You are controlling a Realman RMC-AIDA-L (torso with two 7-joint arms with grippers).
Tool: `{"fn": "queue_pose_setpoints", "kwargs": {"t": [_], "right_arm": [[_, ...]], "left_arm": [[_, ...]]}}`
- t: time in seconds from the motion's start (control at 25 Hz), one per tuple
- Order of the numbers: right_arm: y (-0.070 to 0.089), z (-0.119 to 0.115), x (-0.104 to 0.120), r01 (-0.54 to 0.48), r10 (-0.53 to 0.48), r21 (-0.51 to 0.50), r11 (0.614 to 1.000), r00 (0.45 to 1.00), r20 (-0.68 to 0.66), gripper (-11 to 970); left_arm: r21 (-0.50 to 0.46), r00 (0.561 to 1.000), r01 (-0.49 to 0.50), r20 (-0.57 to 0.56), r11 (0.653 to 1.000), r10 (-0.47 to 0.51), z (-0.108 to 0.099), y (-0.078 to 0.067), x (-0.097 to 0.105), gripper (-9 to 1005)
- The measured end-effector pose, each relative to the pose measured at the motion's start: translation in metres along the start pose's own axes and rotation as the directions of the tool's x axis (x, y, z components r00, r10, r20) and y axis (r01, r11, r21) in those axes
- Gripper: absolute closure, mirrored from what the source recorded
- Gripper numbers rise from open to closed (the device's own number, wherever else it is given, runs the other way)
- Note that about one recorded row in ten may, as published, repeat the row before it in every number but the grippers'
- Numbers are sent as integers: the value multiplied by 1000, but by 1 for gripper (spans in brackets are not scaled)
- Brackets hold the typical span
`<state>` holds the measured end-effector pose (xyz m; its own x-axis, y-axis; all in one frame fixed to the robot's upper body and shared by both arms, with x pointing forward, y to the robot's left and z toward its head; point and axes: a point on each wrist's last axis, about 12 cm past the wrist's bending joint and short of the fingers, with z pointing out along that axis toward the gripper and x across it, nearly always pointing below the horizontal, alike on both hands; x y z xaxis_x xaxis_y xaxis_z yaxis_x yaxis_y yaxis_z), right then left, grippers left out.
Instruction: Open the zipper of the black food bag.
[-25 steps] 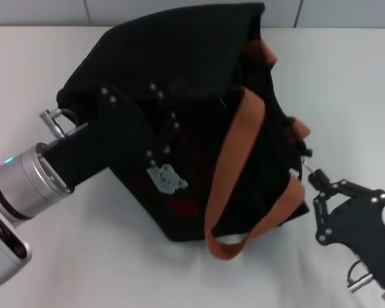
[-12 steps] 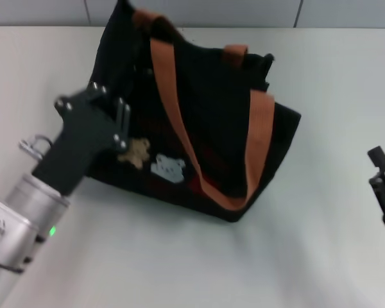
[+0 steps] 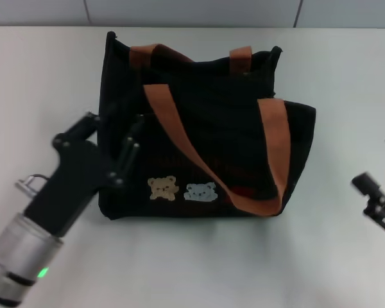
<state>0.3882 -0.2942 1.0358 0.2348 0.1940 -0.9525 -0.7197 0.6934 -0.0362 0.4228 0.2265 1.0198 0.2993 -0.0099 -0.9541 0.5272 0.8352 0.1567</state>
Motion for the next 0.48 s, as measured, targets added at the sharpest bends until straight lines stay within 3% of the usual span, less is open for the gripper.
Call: {"fn": "queue_pose_setpoints", "kwargs": {"t": [0.04, 0.08, 0.2, 0.28, 0.36, 0.4, 0.48], "right_arm": [[-2, 0, 0, -24, 24, -33, 999, 1000, -19, 244], [-3, 1, 0, -40, 38, -57, 998, 999, -32, 235], [-5, 6, 1, -92, 80, -154, 984, 993, -85, 207], [-6, 8, 1, -106, 89, -180, 978, 991, -101, 188], [-8, 13, 2, -123, 97, -221, 968, 988, -123, 169], [-9, 18, 3, -130, 97, -254, 958, 986, -139, 160], [-9, 20, 3, -132, 96, -268, 954, 985, -143, 141]], "left_arm": [[0, 1000, 0, 0, 1000, 0, 0, 0, 0, 735], [6, 998, 56, 27, 998, -56, -13, 15, -4, 701], [27, 995, 96, 32, 995, -96, -24, 27, -6, 599], [129, 990, 131, 31, 983, -136, -44, 39, -15, 536], [182, 990, 124, 40, 975, -134, -54, 39, -20, 478], [222, 990, 121, 41, 968, -133, -68, 38, -25, 448], [235, 991, 121, 33, 964, -132, -75, 37, -27, 390]]}}
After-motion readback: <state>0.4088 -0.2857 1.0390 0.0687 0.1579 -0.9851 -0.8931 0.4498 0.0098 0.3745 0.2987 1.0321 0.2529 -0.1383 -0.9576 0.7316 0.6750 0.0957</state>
